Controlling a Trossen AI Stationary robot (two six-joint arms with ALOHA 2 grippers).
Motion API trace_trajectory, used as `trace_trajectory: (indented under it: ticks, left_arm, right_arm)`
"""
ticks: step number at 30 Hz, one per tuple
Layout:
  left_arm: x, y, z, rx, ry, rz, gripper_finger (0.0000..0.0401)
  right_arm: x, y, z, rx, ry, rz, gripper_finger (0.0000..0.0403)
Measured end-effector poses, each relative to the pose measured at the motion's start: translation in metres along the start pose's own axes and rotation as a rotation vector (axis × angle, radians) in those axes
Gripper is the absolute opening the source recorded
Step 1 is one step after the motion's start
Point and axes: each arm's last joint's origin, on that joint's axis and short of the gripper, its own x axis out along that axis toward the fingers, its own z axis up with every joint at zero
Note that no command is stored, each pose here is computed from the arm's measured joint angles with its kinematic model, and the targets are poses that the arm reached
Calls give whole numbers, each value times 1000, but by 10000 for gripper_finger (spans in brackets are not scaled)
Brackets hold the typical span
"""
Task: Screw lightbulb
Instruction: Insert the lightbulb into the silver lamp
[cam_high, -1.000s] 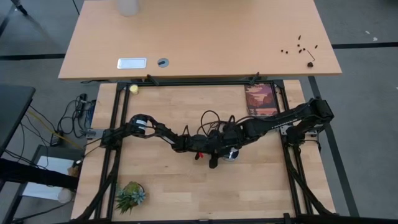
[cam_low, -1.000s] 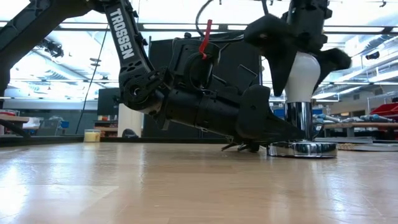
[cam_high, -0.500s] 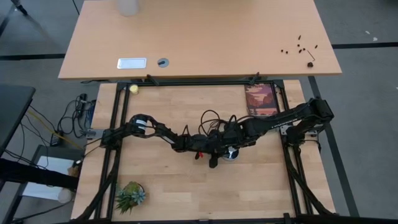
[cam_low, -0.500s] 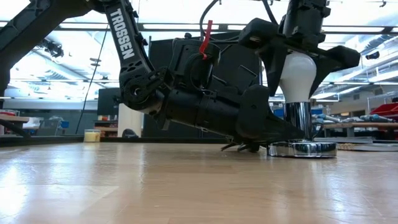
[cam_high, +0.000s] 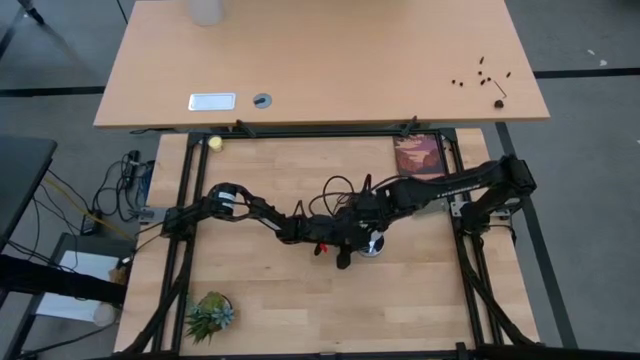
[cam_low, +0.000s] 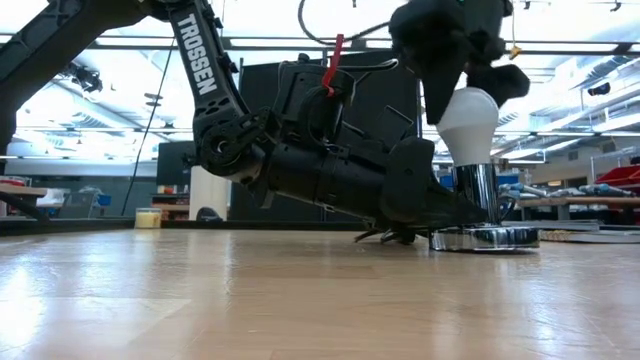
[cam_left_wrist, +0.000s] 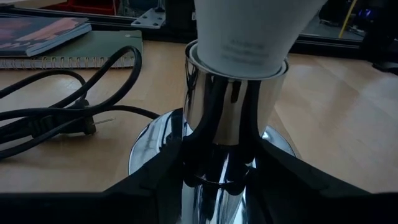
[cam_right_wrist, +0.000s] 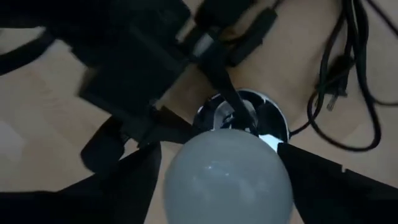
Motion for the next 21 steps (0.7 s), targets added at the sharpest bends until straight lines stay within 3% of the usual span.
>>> trace_trajectory:
  ticks: [8, 11, 15, 21]
  left_arm:
    - [0, 0, 0, 4, 4, -4, 194]
    - [0, 0, -1, 5, 9, -3, 194]
    - [0, 0, -1, 4, 9, -4, 194]
    - [0, -1, -1, 37, 11, -8, 194]
  right_arm:
    - [-34, -7, 16, -100, 14, -73, 363]
    - [-52, -4, 16, -212, -2, -80, 362]
    - [-60, 5, 0, -625, -24, -131, 354]
    - [-51, 7, -29, -1256, 75, -245, 346]
